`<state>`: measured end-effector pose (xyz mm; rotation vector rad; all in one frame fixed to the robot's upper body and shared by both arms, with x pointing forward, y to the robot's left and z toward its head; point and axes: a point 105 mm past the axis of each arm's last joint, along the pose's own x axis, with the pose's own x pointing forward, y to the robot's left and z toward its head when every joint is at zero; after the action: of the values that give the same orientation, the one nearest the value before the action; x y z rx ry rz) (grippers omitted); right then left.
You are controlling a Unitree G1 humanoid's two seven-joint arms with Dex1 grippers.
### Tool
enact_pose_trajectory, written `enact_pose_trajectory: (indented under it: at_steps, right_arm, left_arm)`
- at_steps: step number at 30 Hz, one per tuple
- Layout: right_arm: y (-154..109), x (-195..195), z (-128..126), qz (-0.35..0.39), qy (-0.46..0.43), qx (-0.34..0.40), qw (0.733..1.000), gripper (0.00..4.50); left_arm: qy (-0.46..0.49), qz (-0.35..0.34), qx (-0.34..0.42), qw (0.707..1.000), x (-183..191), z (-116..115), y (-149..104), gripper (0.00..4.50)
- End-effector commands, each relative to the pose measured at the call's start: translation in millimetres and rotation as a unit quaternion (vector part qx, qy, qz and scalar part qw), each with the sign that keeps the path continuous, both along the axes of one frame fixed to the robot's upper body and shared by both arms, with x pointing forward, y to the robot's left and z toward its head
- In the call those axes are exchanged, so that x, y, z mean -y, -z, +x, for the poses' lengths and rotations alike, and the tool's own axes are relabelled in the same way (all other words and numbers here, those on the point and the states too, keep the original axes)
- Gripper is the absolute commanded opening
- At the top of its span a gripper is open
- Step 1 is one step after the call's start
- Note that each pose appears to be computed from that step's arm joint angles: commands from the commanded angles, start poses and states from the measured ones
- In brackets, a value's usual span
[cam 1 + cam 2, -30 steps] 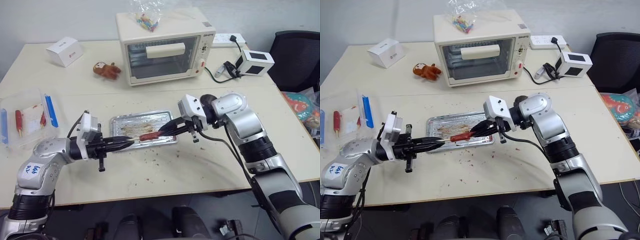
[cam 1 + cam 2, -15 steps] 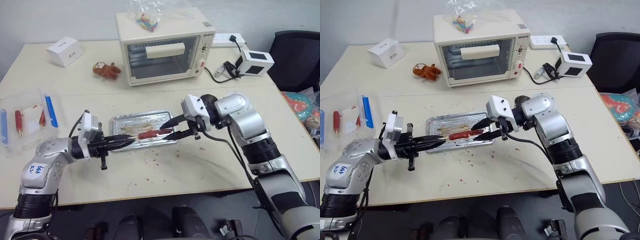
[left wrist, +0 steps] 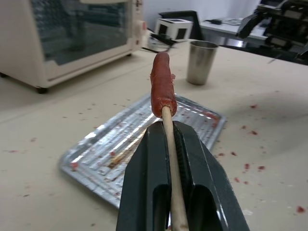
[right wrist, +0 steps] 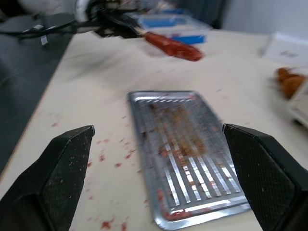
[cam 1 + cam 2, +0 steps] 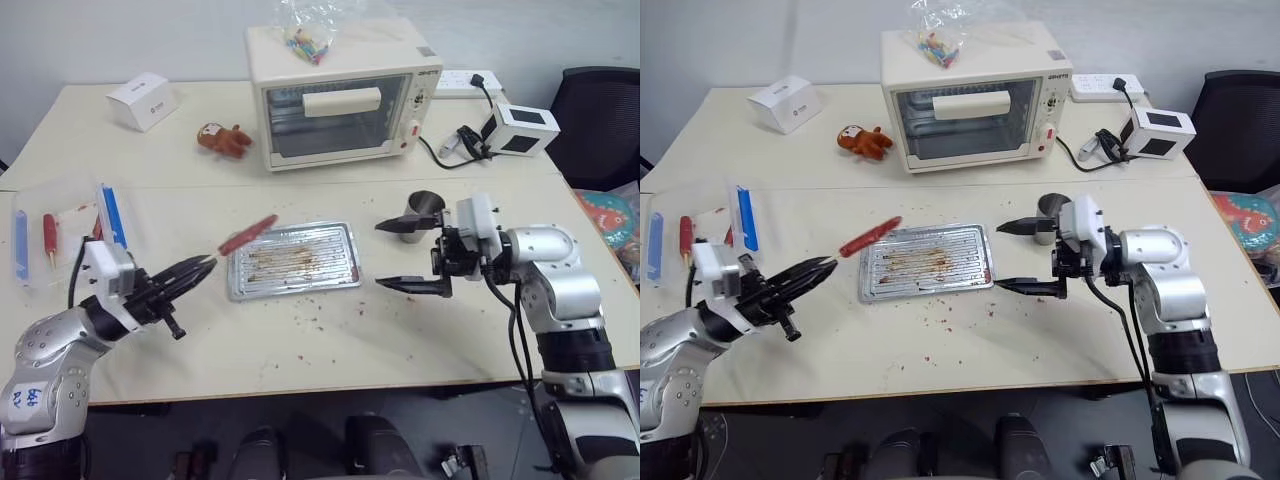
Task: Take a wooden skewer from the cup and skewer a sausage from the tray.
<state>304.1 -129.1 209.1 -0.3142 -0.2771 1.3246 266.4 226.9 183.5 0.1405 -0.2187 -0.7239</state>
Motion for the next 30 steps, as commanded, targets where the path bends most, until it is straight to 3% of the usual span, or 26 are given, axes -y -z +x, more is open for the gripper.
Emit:
enact_pose_trajectory:
  at_steps: [1,6,11,16,23,27,30]
  right_arm:
    - [-26.0,7.1,-20.9,0.096,0.006,0.005,0.995,4.46]
    - [-33.9,3.6,-34.6,0.154,0.041,0.055,0.986,4.46]
    - [-35.4,-9.1,-41.8,0.165,0.041,0.073,0.983,4.46]
    - [-34.8,-12.9,-42.7,0.159,0.038,0.073,0.984,4.46]
    - [-32.7,-11.8,-42.7,0.148,0.039,0.075,0.985,4.46]
    - [-31.0,-11.4,-43.3,0.142,0.036,0.073,0.986,4.5]
    - [-27.0,-7.4,-43.3,0.128,0.033,0.068,0.989,4.5]
  left_arm:
    - [-0.124,-0.016,0.072,0.99,-30.4,-0.9,-19.6,0.0]
    - [-0.323,-0.074,0.099,0.938,-88.9,3.3,-19.8,0.0]
    - [-0.459,-0.106,0.093,0.877,-138.2,20.4,-20.7,0.0]
    - [-0.481,-0.107,0.077,0.867,-148.1,42.2,-19.5,0.0]
    - [-0.516,-0.13,0.064,0.844,-160.7,50.1,-13.5,0.0]
    - [-0.506,-0.135,0.076,0.849,-157.4,49.4,-19.1,1.08]
    - [-0.456,-0.085,0.106,0.879,-141.3,48.8,-31.6,2.02]
